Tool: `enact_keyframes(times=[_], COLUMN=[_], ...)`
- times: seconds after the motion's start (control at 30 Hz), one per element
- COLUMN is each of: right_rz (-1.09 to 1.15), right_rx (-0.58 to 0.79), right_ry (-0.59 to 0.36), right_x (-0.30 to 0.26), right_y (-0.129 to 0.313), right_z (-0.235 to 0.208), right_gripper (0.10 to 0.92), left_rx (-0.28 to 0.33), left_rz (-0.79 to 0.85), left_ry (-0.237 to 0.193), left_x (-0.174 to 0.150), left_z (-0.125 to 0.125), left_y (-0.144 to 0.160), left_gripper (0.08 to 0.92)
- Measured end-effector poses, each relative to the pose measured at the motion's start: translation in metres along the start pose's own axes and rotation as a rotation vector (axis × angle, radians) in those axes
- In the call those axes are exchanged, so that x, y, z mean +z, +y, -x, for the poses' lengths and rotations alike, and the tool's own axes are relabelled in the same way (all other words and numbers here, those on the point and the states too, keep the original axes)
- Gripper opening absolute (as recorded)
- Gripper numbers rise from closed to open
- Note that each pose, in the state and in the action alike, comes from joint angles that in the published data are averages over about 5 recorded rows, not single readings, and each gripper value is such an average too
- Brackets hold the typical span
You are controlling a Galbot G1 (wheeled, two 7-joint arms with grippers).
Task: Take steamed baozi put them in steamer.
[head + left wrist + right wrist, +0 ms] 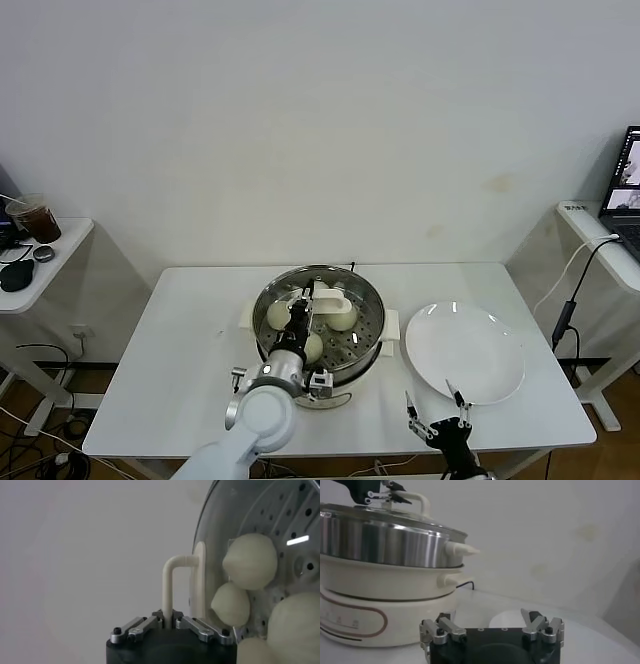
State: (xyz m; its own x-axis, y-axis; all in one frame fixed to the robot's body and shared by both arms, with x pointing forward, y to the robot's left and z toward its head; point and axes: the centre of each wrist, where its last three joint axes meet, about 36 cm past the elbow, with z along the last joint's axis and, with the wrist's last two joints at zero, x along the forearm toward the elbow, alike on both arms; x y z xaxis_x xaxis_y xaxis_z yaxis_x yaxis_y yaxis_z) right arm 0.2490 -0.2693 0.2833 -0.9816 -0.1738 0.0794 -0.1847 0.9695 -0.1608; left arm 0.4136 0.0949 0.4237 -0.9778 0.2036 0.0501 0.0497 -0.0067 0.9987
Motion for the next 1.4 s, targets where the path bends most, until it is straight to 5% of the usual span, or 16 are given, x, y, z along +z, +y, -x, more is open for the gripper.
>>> enact_keyframes(times=[0.33, 0.73, 1.03, 1.17, 1.4], right_rz=[-0.002, -0.002, -0.006, 0.004, 0.058], right_rx=[-0.007, -0.007, 0.001, 0.004, -0.005], right_ry=[0.004, 0.005, 0.005, 0.009, 0.035], right_x=[0.001, 0.001, -0.001, -0.004, -0.013], right_y=[0.002, 0.003, -0.001, -0.002, 0.0], right_z=[-0.001, -0.001, -0.003, -0.005, -0.011], right_gripper=[0.823, 0.823, 0.823, 0.823, 0.823], left_rx=[0.005, -0.031, -0.071, -0.083, -0.084], left_rz=[-0.035, -0.21, -0.679, -0.95, -1.294], left_ry=[-0.002, -0.084, -0.138, -0.092, 0.066], left_x=[0.0, 0.013, 0.039, 0.06, 0.077], left_z=[-0.003, -0.048, -0.118, -0.151, -0.205], left_y=[-0.001, 0.007, 0.006, -0.004, -0.021], left_gripper=[0.216, 0.556, 0.795, 0.821, 0.823])
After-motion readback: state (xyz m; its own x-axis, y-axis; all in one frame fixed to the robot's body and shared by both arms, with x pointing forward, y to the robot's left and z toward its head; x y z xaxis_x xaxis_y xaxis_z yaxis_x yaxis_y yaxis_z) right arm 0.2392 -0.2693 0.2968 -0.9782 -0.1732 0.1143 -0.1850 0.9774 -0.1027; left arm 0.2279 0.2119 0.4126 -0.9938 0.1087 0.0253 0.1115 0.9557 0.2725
